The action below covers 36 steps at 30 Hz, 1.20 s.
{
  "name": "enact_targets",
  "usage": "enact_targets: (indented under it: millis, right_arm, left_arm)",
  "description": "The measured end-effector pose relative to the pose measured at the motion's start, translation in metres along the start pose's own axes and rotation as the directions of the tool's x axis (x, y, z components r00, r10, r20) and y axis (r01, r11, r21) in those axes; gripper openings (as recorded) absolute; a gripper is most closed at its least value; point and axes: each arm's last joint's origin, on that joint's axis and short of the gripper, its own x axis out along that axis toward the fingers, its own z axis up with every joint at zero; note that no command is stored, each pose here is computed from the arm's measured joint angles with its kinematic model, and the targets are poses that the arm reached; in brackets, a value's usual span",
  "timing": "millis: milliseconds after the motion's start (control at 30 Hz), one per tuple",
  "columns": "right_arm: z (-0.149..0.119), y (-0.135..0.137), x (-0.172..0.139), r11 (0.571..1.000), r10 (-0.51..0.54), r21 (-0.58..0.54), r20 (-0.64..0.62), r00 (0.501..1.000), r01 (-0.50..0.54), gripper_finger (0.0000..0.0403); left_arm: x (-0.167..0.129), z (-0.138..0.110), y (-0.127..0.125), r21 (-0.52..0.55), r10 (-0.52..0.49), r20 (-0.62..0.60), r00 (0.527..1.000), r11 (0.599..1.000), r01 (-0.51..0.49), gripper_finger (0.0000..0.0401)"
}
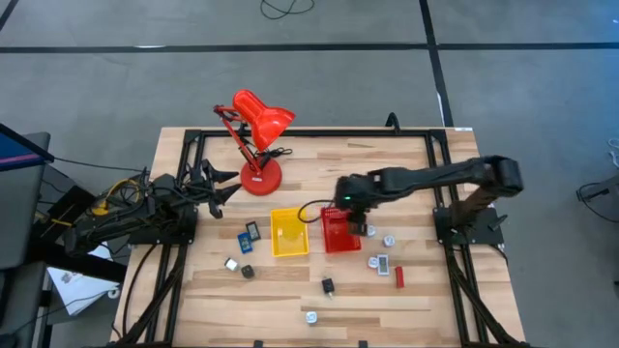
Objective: Pick & Place Office items
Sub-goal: Put the black digital timer into the red bin
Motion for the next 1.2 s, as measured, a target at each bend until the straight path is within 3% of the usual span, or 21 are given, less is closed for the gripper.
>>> enact_targets:
  millis: [133,300,533,733,933,1033,1133,1200]
  right_arm:
    - [-0.033,-0.003,-0.015,0.999,0.002,0.041,0.144,0.990,-0.008,0.0166]
    - [-0.075,-0.005,-0.035,0.986,-0.004,0.159,0.289,0.957,-0.044,0.0167]
    - [-0.116,-0.006,-0.045,0.976,-0.005,0.190,0.501,0.865,-0.105,0.0167]
    - [-0.127,-0.008,-0.046,0.974,-0.056,0.214,0.559,0.827,-0.079,0.0168]
    - [-0.123,-0.008,-0.046,0.972,-0.071,0.222,0.579,0.812,-0.073,0.0169]
    - [-0.122,-0.008,-0.043,0.972,-0.072,0.222,0.570,0.819,-0.069,0.0168]
    - [-0.122,-0.008,-0.039,0.973,-0.072,0.223,0.548,0.833,-0.063,0.0169]
    - [-0.121,-0.008,-0.037,0.972,-0.083,0.229,0.539,0.838,-0.051,0.0168]
  left_arm:
    - [0.000,0.001,0.000,-0.008,-0.007,0.011,1.000,1.000,0.007,0.0186]
    - [0.002,0.001,0.000,-0.107,-0.006,0.004,1.000,0.994,0.006,0.0186]
    - [0.005,-0.001,-0.001,-0.141,-0.030,-0.022,0.999,0.990,0.027,0.0189]
    - [0.010,-0.003,-0.002,-0.147,-0.070,-0.040,0.997,0.987,0.063,0.0231]
    - [0.016,-0.004,-0.002,-0.236,-0.080,-0.053,0.995,0.970,0.066,0.0273]
    - [0.018,-0.008,-0.006,-0.271,-0.210,-0.093,0.973,0.946,0.179,0.0279]
    - [0.018,-0.009,-0.014,-0.263,-0.407,-0.110,0.907,0.892,0.369,0.0277]
    - [0.018,-0.010,-0.020,-0.239,-0.467,-0.122,0.876,0.870,0.431,0.0271]
